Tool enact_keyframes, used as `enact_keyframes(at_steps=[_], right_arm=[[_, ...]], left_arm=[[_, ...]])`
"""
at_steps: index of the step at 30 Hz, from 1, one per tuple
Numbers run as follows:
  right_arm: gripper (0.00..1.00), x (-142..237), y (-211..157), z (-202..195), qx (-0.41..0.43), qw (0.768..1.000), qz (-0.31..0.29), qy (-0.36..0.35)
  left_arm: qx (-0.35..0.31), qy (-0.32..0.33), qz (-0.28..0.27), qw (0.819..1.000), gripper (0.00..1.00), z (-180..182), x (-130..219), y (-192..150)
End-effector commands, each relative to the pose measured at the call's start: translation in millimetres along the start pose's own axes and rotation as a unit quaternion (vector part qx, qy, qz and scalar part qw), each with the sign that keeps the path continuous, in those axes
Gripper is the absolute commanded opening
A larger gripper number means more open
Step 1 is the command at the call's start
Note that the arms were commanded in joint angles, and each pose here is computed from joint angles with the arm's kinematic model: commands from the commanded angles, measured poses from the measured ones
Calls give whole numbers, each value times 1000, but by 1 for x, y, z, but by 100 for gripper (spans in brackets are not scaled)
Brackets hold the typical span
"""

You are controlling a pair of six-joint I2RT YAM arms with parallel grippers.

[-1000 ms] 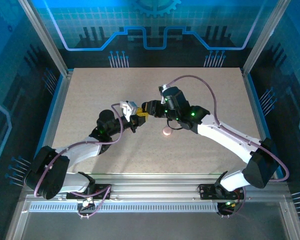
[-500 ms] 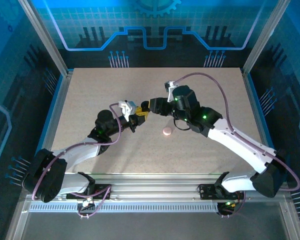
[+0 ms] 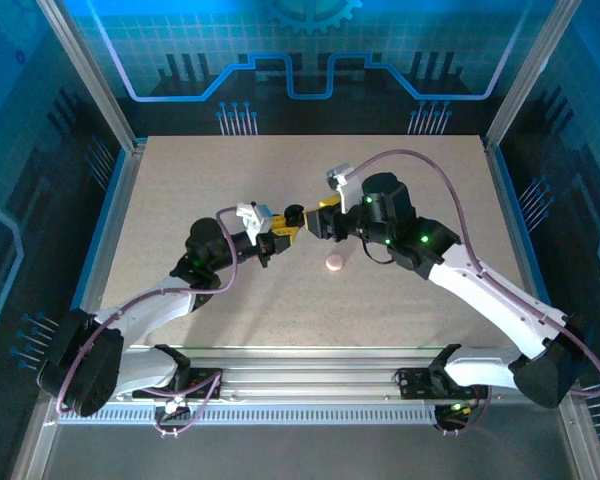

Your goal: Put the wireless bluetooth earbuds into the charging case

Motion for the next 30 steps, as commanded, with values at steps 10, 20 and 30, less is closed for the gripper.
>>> enact_keyframes(at_steps=[10,20,30], right_arm=[[62,32,-7,19,175,972,-25,155],[56,44,-46,15,313,937,31,155],[51,35,-60,17,385,911,58,140]], left_arm=[[-54,-83,-24,995,15,-26,-2,18],[-82,-106,-31,991,15,-35,2,20],[-108,-115,-29,987,15,-41,3,17]])
Point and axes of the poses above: each hand's point on the last joint's axis, 136 mm out from that joint toward the fingers, its own x axis back along the fingers, its own z axis along the line the jaws close on, y = z × x, the point moved 2 cm from there along x, back along the fingers, and after that the axes turned 4 degrees about -x, right-handed, at the moved point
